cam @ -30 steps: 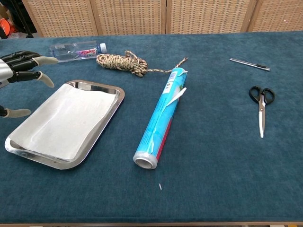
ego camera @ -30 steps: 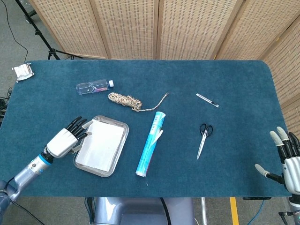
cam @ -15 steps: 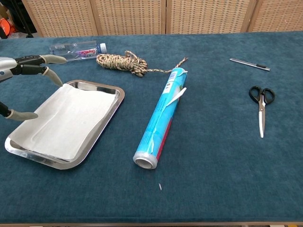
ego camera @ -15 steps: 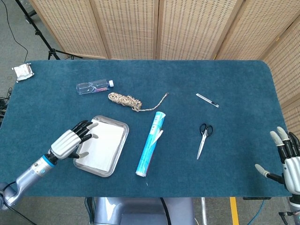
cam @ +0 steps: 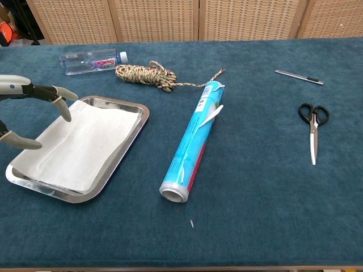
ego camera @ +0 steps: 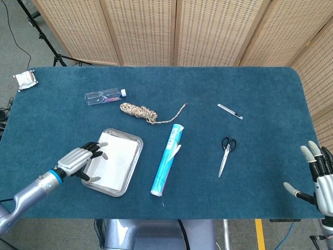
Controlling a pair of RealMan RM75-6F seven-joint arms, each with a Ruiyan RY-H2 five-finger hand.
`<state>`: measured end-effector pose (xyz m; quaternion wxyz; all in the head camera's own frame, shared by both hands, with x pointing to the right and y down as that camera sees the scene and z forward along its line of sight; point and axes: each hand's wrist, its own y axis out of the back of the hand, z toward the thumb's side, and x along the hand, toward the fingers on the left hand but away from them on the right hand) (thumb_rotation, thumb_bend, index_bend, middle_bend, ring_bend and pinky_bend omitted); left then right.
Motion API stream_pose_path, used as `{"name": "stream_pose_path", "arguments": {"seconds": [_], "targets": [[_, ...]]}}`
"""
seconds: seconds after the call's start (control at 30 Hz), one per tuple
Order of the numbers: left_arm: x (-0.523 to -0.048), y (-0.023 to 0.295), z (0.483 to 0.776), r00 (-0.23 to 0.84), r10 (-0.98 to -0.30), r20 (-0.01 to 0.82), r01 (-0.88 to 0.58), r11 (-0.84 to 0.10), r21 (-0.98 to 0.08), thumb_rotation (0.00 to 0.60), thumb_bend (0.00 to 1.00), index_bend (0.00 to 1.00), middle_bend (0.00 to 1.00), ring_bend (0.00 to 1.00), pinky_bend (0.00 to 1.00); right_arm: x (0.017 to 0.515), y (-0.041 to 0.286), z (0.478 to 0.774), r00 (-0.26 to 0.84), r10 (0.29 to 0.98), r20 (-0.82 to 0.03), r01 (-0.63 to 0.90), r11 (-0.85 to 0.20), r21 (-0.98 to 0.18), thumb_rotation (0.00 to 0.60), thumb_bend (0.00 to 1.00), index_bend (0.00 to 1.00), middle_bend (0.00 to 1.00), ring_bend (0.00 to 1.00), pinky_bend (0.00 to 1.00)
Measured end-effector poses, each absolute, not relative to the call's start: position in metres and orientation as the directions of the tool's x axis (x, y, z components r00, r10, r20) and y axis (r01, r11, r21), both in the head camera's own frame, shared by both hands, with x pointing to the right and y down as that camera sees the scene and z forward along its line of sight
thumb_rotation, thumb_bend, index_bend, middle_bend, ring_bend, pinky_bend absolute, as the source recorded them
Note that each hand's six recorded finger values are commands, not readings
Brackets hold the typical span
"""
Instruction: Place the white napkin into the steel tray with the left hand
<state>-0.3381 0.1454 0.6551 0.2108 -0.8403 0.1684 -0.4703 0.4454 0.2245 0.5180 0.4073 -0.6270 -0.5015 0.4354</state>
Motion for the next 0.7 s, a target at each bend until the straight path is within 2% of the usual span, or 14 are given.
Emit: {"name": "stream_pose_path", "arguments": {"seconds": [0.27,0.7], "targets": [[-0.331,0.136,0.657,0.482,-0.493,0.725,-0.063,-0.844,-0.532,0.428,0.19,0.32,0.07,0.0,0.05,0.445,0.224,0.518,0.12,0.983,-0.138,0.274,-0.167,-0.947,0.6,0.0,0.0,0.0,0.0,0.0],[-0.323,0.139,0.673,0.465,-0.462,0.755,-0.011,-0.856,-0.516,0.405,0.17,0.32,0.07,0.0,0.05,0.448,0.224,0.517,0.113,0.984,-0.136,0.282,-0.163,-0.945,0.6,0.0,0.0,0.0,0.0,0.0]]}}
